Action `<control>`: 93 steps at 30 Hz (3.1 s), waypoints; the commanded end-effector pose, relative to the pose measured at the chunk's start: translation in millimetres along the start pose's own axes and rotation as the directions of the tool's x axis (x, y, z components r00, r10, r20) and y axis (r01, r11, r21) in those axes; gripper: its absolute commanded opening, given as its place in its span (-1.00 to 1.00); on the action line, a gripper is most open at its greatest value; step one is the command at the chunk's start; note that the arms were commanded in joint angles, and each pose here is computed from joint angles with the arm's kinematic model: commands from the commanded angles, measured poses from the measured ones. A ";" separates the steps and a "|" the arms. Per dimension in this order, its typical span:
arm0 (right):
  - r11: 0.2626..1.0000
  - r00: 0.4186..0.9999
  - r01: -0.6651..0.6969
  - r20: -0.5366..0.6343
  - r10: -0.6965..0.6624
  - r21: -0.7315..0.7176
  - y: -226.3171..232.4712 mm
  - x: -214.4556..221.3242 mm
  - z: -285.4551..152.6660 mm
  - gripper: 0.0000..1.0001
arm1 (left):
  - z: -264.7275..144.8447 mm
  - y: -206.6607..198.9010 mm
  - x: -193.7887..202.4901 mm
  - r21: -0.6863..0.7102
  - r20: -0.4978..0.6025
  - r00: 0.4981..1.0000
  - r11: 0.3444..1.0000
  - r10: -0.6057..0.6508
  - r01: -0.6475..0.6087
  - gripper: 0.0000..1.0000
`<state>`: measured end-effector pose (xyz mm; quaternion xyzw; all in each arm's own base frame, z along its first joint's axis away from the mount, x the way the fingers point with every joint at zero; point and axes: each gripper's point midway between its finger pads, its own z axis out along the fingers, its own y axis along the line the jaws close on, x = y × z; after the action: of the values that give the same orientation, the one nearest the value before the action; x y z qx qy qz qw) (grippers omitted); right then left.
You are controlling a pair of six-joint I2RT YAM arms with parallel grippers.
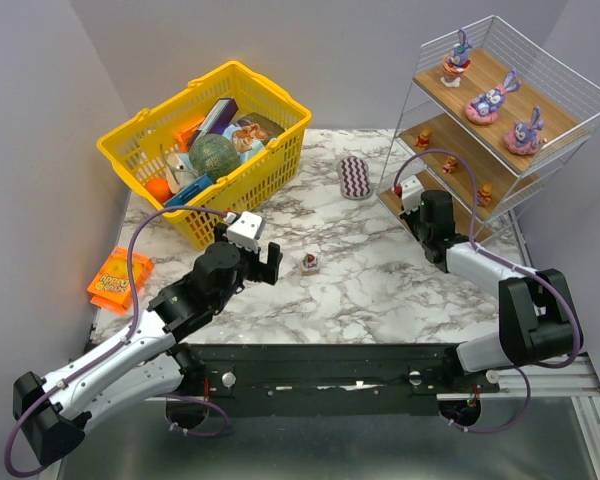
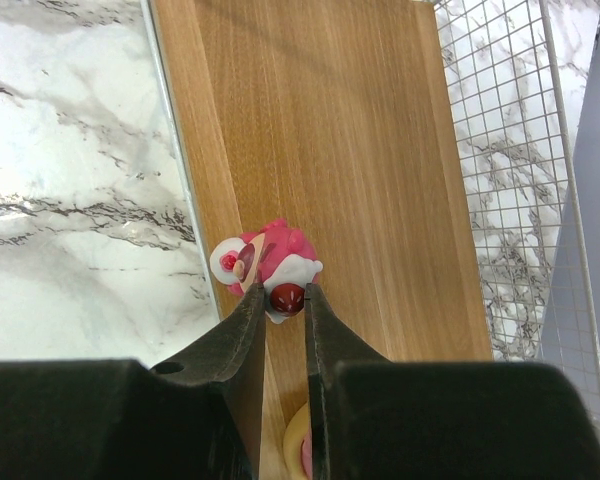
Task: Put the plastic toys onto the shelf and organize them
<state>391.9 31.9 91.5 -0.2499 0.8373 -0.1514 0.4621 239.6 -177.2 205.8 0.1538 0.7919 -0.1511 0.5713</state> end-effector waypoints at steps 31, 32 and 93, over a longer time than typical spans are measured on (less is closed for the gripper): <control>0.996 0.998 0.055 0.041 -0.052 -0.069 17.2 -14.1 -3.9 -0.27 | 1.1 2.5 -2.3 -0.011 0.017 1.000 1.000 -0.005 0.005 0.98; 0.994 0.998 0.064 0.031 -0.062 -0.083 22.6 -12.2 -2.1 -0.36 | 0.8 2.6 -2.3 -0.011 0.017 1.000 1.000 -0.005 0.005 0.98; 0.974 0.954 0.226 -0.198 -0.223 -0.008 15.8 40.1 14.0 -0.99 | -0.5 5.0 -5.8 -0.014 0.031 0.999 1.000 -0.014 0.015 0.98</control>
<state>384.1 29.3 51.6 -0.3237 0.8442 -0.2148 0.3694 241.2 -175.1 207.2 0.1493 0.7911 -0.1501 0.5739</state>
